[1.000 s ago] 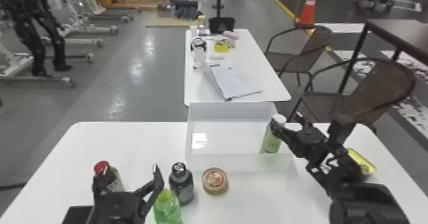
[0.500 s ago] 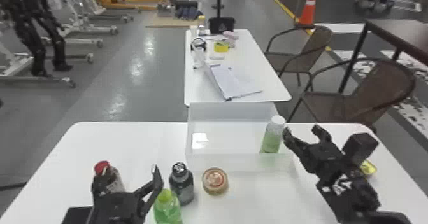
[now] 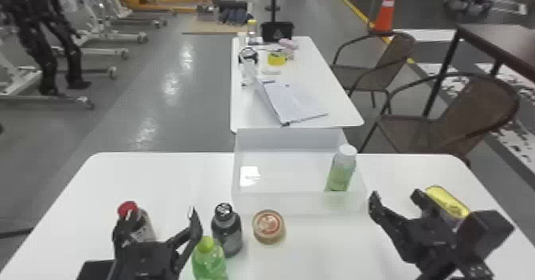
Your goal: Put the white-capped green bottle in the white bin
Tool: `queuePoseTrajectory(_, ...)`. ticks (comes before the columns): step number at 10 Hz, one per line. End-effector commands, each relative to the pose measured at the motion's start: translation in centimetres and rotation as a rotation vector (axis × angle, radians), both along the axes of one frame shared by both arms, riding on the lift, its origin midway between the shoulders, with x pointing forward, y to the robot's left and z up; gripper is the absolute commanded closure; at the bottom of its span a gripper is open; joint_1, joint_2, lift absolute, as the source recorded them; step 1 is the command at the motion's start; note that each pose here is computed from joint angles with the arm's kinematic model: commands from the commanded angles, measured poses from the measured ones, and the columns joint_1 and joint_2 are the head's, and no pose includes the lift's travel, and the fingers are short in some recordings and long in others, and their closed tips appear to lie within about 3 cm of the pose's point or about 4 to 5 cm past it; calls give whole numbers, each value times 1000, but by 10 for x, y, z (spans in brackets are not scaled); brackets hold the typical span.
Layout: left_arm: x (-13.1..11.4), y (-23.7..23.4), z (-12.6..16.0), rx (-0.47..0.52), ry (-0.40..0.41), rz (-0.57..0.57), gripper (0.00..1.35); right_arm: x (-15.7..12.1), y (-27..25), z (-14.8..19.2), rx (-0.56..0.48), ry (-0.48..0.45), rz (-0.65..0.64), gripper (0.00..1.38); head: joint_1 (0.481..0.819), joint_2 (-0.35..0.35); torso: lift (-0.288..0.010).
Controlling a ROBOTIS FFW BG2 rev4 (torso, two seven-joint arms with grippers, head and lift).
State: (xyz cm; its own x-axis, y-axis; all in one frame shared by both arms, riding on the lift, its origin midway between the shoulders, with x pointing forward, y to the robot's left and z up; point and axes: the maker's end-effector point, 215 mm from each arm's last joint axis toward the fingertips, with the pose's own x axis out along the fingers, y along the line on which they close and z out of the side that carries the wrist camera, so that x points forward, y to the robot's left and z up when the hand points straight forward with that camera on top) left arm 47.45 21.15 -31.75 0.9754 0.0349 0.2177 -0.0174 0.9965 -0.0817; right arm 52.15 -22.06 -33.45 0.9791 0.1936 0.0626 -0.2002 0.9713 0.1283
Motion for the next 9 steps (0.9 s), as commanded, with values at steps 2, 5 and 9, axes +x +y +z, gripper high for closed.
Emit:
queuePoseTrajectory(2,0,-2,-2,5,4,0,111,-30,5,-2,-24,38,11,308,549,0,-100)
queuePoseTrajectory(5,-1,-1,-6,11,14,3,111,-52,6,-20,-27,84,17,308,549,0,-100)
queuePoseTrajectory(9,-2,-2,-18,19,49,0,111,-61,6,-38,-50,121,16,308,549,0,-100)
